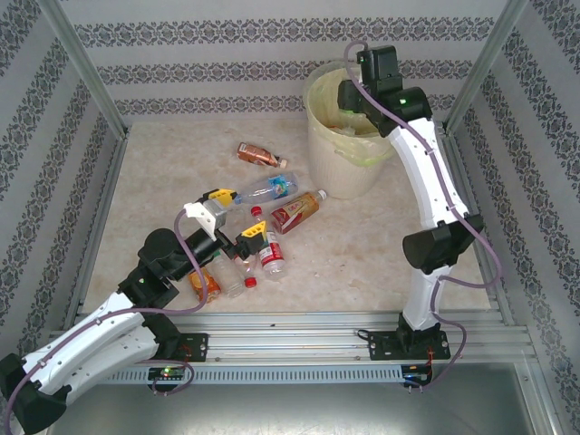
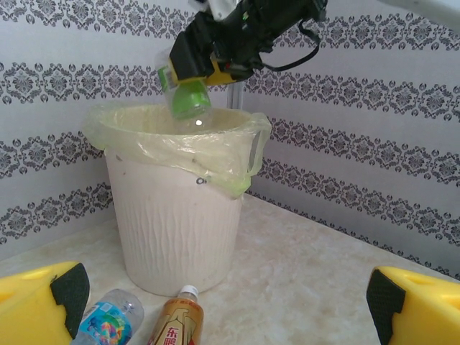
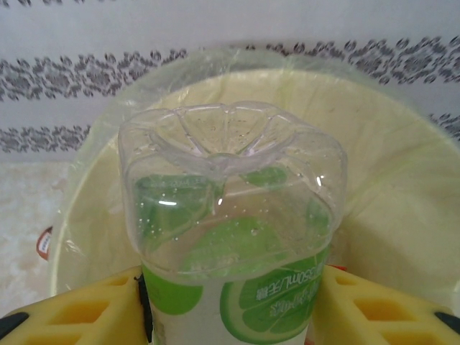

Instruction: Put the plastic bottles in the bin

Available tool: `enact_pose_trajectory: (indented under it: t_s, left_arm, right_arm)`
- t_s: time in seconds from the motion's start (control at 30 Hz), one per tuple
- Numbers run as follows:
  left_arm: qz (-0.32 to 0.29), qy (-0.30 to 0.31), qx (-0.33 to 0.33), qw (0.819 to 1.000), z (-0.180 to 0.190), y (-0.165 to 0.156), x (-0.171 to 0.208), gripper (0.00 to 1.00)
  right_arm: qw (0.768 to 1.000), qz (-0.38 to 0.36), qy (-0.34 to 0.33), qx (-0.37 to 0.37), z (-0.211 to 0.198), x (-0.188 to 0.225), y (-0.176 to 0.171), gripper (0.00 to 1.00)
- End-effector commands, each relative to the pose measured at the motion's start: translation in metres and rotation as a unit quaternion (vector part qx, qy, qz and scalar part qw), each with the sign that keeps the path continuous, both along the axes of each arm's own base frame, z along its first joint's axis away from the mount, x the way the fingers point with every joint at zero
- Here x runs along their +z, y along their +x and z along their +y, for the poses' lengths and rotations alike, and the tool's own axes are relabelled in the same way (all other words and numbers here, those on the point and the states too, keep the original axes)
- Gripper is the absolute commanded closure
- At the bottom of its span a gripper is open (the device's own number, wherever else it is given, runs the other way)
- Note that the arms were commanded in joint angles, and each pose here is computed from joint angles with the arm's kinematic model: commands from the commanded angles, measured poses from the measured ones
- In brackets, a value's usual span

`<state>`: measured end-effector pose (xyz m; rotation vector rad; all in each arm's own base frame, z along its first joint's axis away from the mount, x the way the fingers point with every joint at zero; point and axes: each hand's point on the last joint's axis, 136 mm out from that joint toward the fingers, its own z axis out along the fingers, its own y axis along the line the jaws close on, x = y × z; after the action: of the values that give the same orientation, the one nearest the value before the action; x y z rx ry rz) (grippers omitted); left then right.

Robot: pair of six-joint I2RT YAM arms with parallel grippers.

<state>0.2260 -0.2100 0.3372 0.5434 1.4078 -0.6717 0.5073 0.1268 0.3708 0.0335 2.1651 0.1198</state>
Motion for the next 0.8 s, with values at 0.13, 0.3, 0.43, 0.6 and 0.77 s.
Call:
enact_pose_trajectory:
  t_s: [0.13,0.3,0.43,0.6,0.77]
  left_arm:
    - [-0.022,-0.021,0.002,1.000,0.004,-0.001,0.013,0.00]
    - [-0.016,-0.014,-0.007,1.000,0.000,-0.001,0.010,0.00]
    - [-0.008,-0.007,-0.011,1.000,-0.003,0.000,0.007,0.00]
    - [0.004,0.005,-0.024,1.000,-0.009,0.000,0.003,0.00]
    - [0.008,0.006,-0.020,1.000,-0.009,0.002,0.002,0.00]
  right_arm:
    - [0.999,0.048,-0.009,0.014,0.000,-0.028,0.005,0.43]
    - [0.998,0.061,0.000,0.011,-0.001,-0.037,0.007,0.31]
    - [0.998,0.060,0.007,0.013,-0.001,-0.033,0.005,0.22]
    - [0.998,0.046,0.022,0.022,0.000,-0.017,-0.003,0.14]
    - [0.999,0.014,0.028,0.036,-0.001,0.008,-0.019,0.02]
